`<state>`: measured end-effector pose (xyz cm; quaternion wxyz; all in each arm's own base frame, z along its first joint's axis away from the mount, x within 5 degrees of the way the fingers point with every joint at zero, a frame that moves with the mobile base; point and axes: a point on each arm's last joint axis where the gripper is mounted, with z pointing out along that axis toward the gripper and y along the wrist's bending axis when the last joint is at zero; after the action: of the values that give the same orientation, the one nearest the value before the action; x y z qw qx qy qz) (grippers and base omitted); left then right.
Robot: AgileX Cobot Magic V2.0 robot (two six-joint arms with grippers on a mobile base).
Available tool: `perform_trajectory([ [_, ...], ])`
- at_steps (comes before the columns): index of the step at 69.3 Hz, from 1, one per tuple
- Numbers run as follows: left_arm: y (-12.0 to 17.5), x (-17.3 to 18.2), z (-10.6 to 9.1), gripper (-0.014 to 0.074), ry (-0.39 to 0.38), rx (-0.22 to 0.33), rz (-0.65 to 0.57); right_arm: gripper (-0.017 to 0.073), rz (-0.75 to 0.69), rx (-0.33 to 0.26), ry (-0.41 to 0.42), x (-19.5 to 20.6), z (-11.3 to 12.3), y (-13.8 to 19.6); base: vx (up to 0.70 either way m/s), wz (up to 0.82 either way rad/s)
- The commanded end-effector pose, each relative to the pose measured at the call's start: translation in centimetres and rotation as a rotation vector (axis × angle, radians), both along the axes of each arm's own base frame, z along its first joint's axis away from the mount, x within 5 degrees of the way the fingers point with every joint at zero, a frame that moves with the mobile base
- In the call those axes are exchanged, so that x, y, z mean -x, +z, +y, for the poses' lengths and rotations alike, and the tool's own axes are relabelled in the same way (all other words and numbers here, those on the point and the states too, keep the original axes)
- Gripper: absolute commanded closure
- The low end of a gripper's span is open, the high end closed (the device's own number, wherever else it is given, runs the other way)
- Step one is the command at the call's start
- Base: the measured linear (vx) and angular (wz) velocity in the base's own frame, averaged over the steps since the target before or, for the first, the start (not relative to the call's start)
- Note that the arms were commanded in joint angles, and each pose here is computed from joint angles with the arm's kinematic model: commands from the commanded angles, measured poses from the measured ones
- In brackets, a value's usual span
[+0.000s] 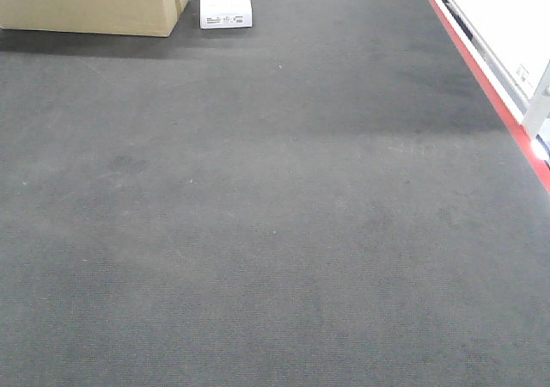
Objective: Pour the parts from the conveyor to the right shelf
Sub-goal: 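Retract the right arm holding the blue block, then turn the base away from the conveyor and drive along the aisle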
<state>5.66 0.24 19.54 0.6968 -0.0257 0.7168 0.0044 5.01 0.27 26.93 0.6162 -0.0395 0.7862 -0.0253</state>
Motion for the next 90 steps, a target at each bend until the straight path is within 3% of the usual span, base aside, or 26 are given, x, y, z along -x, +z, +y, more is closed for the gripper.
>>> perform_trajectory([
  [1, 1.46, 0.21, -0.04, 0.06, -0.006, 0.011, -0.112, 0.0564, -0.1, 0.012, -0.01, -0.12, -0.11, 1.61, 0.0, 0.0],
  [58, 1.46, 0.21, -0.04, 0.06, -0.006, 0.011, -0.112, 0.0564, -0.098, 0.011, -0.01, -0.11, -0.11, 1.59, -0.02, 0.01],
  [90, 1.46, 0.21, -0.04, 0.06, -0.006, 0.011, -0.112, 0.0564, -0.098, 0.011, -0.01, -0.11, -0.11, 1.59, -0.32, -0.18],
])
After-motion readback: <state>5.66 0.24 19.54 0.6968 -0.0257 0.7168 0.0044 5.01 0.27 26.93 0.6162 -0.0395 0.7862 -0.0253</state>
